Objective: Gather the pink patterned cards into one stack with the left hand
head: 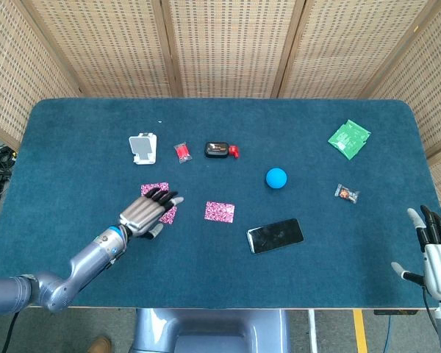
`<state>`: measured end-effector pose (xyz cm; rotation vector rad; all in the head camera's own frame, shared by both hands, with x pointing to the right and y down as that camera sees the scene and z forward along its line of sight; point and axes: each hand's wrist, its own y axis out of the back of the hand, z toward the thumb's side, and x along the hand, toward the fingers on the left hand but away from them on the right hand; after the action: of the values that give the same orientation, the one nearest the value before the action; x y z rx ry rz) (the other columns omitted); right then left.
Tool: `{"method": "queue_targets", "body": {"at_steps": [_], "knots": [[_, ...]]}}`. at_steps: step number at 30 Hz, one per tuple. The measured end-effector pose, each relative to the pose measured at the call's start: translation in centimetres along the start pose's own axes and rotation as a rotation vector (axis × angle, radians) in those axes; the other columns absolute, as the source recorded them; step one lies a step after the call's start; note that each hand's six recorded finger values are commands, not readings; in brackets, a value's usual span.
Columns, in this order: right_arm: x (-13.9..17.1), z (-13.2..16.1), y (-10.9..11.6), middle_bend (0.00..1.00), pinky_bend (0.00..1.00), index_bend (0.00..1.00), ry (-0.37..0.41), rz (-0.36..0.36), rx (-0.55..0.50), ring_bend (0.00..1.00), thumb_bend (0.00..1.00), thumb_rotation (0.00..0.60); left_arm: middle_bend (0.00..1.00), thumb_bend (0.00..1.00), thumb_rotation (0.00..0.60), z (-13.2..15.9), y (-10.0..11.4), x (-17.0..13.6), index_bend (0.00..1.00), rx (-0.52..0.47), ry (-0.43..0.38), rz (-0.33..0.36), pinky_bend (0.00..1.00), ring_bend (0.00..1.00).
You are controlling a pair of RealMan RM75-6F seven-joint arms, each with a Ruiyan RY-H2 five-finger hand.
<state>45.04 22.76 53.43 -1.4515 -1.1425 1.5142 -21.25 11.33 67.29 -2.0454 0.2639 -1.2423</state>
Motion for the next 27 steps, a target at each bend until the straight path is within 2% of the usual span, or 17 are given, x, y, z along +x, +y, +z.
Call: {"method": "queue_targets", "body": {"at_steps": [4, 13, 21, 27], "knots": [[-0.1, -0.2, 0.0, 0.00, 0.00, 0.00, -0.006, 0.000, -0.002, 0.00, 0.00, 0.600, 0.00, 0.10, 0.600, 0.8, 1.2, 1.8, 0.21, -0.043, 0.003, 0.040, 0.00, 0.00], [-0.3, -1.2, 0.4, 0.00, 0.00, 0.00, -0.032, -0.012, -0.001, 0.00, 0.00, 0.600, 0.00, 0.17, 0.600, 4.7, 0.4, 7.3, 0.25, -0.117, 0.023, 0.003, 0.00, 0.00], [-0.2, -1.6, 0.7, 0.00, 0.00, 0.00, -0.044, -0.022, -0.003, 0.00, 0.00, 0.600, 0.00, 0.18, 0.600, 7.3, 0.6, 10.4, 0.27, -0.095, 0.022, 0.003, 0.00, 0.00], [-0.4, -1.8, 0.6, 0.00, 0.00, 0.00, -0.049, -0.019, -0.004, 0.00, 0.00, 0.600, 0.00, 0.23, 0.600, 8.6, 0.4, 11.9, 0.27, -0.041, 0.029, -0.002, 0.00, 0.00]]}}
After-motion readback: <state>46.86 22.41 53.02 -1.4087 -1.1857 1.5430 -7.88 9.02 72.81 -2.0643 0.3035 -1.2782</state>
